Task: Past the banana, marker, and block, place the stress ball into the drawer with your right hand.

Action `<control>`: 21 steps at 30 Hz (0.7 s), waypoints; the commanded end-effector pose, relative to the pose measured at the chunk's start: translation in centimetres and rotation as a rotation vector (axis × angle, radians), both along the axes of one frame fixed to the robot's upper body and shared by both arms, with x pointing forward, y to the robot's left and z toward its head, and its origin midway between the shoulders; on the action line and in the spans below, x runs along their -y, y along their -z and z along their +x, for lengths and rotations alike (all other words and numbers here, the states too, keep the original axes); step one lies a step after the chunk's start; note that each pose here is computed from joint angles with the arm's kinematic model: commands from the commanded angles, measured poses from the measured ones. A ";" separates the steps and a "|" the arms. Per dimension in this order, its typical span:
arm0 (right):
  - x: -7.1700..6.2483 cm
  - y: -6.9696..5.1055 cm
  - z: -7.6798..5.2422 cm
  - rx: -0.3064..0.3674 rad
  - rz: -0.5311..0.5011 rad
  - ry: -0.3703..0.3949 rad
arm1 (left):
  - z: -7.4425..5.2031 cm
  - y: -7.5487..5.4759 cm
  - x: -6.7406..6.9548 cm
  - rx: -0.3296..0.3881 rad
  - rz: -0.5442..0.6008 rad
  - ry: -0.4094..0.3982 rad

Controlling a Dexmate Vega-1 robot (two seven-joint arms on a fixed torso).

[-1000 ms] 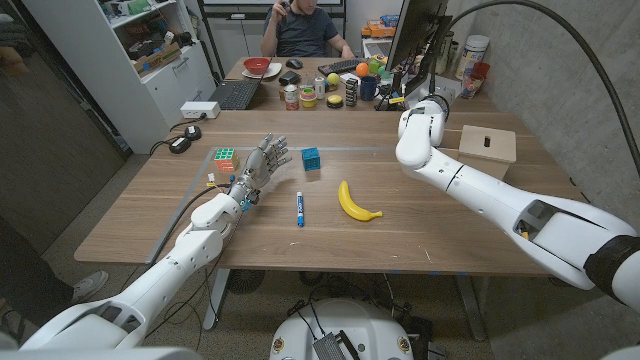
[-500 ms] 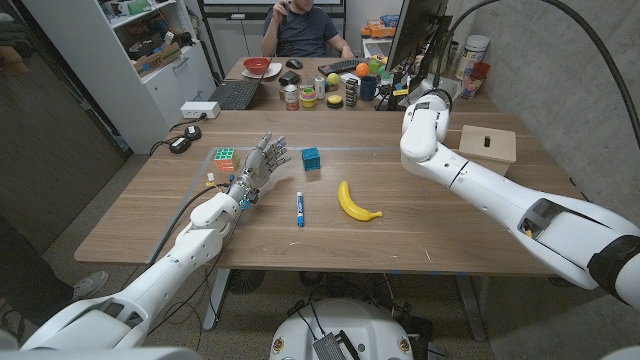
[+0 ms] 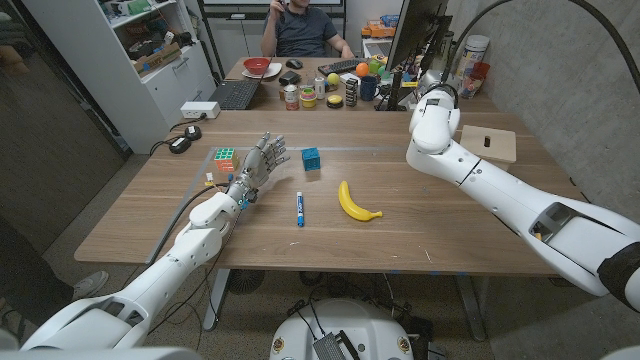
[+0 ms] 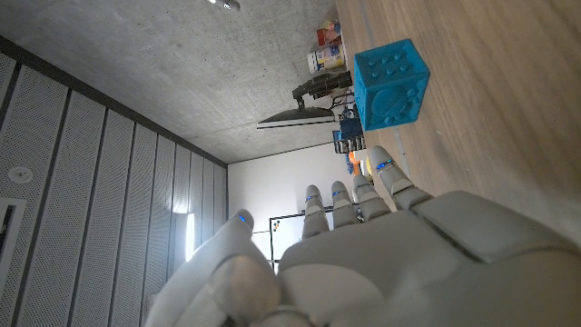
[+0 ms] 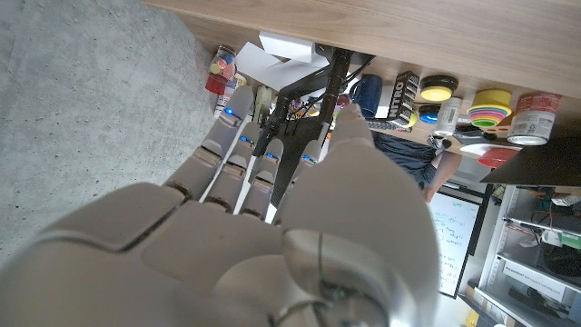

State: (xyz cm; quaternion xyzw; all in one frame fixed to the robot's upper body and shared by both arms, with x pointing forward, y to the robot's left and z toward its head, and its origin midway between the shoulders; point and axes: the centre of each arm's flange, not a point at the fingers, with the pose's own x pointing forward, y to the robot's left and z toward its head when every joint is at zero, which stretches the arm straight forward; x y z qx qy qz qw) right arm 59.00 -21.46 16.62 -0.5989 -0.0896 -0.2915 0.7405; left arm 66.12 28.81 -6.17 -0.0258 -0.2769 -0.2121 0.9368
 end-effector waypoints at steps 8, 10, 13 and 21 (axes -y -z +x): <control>0.3 -1.2 -1.7 0.084 0.089 -0.112 | -0.3 0.0 -0.5 0.006 -0.007 0.000; 0.4 -1.3 -1.8 0.095 0.106 -0.134 | -0.4 0.1 -0.6 0.005 -0.008 0.000; 0.6 -1.4 -1.9 0.107 0.136 -0.164 | -0.4 0.1 -0.7 0.005 -0.008 0.000; 0.6 -2.0 -2.5 0.134 0.148 -0.181 | -0.6 0.2 -0.9 0.012 -0.009 0.000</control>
